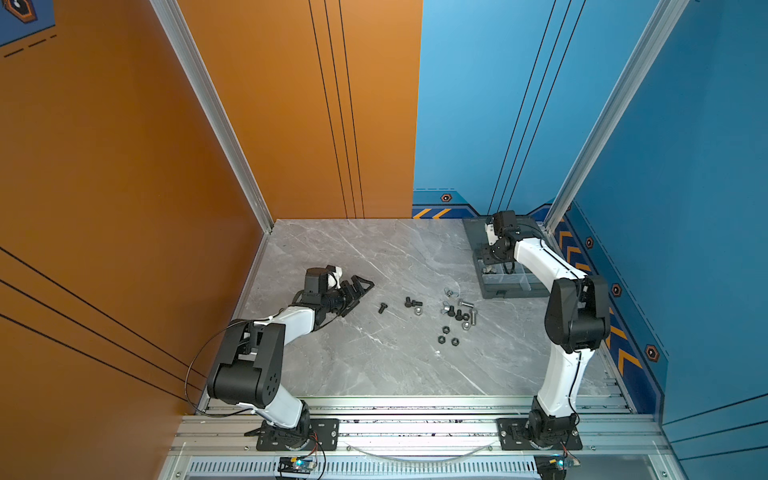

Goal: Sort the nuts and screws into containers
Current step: 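Open the right gripper to drop the wing nut into the compartment, then move the open right gripper back over the pile of parts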

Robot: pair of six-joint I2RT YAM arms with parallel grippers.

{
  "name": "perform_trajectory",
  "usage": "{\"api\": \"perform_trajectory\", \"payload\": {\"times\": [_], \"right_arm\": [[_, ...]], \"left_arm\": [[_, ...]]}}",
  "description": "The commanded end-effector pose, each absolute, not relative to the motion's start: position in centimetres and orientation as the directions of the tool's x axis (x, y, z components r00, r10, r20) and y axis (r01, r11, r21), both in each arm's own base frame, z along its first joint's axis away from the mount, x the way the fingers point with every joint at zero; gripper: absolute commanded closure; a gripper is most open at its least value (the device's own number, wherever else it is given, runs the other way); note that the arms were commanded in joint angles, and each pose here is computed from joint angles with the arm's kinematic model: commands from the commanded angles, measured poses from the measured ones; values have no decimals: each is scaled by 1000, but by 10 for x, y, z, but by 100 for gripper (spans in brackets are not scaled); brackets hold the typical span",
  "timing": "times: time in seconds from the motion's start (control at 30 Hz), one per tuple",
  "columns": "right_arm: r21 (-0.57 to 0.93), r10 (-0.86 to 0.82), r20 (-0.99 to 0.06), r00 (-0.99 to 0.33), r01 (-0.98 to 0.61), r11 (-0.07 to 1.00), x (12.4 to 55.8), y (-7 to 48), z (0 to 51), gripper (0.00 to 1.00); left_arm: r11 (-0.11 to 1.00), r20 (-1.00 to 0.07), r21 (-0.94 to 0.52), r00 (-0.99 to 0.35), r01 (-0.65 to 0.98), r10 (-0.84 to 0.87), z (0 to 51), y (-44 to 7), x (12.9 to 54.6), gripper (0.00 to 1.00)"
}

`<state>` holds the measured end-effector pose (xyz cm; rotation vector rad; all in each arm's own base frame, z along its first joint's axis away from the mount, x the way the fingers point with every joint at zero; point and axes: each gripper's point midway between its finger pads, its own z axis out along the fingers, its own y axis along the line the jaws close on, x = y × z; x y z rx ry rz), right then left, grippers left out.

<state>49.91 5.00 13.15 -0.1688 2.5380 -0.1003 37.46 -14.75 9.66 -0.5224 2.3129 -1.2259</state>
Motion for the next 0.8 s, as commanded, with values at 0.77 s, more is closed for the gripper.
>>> {"api": "perform_trajectory", "payload": {"times": [0.77], "right_arm": [[119,-459,-348,-817,-524,843,416,191,76,43]], "left_arm": [[526,-234,-846,-821,-91,-520,96,-148,379,2]]}}
